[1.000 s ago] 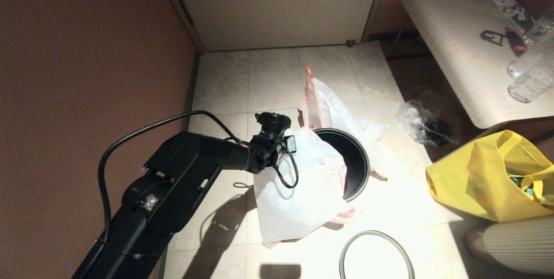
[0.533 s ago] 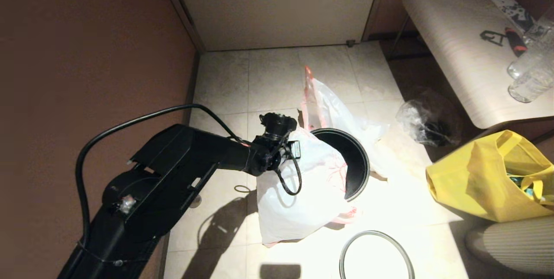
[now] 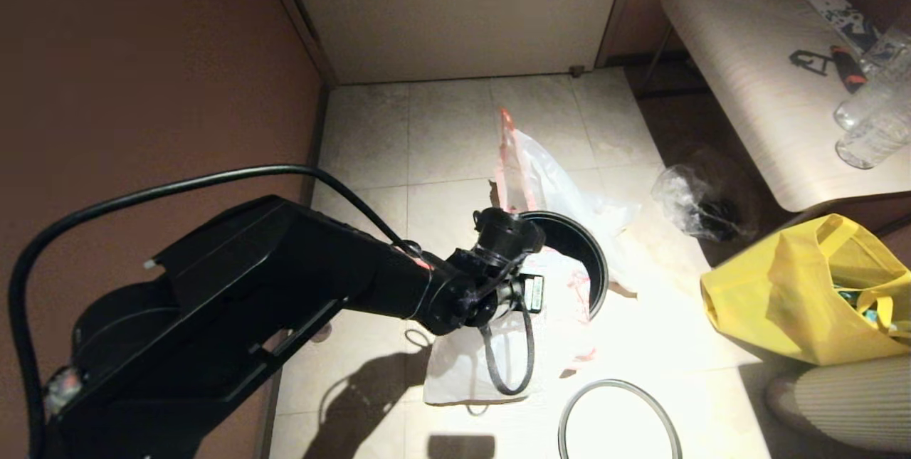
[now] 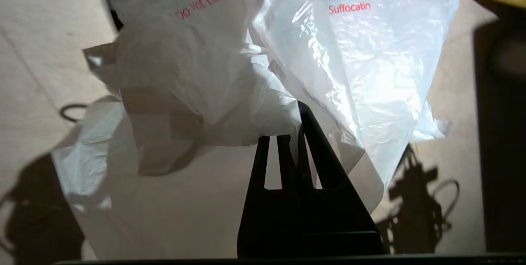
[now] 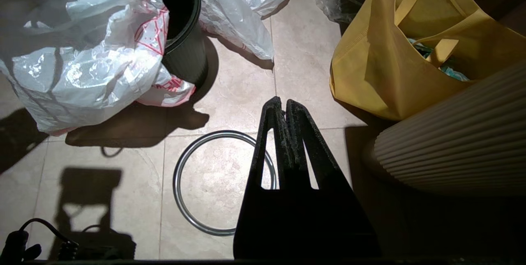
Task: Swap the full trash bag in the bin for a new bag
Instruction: Put the new garbage bag on the trash can
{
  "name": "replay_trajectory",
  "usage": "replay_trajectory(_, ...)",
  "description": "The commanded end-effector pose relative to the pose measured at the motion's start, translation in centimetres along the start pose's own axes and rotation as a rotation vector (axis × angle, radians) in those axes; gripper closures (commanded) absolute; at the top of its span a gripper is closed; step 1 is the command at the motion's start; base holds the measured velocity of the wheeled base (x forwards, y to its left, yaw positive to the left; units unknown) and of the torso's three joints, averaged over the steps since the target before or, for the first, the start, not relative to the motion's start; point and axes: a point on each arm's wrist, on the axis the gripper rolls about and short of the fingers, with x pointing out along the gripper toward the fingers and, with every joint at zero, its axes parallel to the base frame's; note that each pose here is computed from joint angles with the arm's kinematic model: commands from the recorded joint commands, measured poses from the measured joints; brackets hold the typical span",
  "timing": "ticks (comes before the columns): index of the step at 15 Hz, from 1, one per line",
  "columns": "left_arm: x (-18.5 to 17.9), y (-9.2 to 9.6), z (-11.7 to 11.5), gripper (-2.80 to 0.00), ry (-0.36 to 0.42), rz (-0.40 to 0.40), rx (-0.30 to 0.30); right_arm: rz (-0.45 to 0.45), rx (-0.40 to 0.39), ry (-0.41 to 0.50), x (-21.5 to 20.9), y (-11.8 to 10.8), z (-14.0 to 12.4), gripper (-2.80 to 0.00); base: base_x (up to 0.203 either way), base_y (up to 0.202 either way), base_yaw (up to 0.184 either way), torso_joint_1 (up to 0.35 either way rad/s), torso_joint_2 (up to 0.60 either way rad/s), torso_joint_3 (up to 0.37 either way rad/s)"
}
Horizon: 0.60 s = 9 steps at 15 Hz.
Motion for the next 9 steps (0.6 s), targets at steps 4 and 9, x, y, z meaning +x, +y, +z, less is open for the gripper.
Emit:
replay_trajectory(4, 2.1, -1.7, -2.4, 0.0, 0.079, -0.016, 0.04, 0.002, -0.001, 0.0, 0.0, 0.0, 0.0, 0.0, 0.0, 0.0, 0.0, 0.0, 0.0, 0.0)
replay_trajectory(9, 7.9, -2.6, -2.6, 0.0, 0.0, 0.081, 0.033, 0.002, 0.0, 0.0, 0.0, 0.0, 0.0, 0.0, 0.0, 0.0, 0.0, 0.0, 0.0, 0.0)
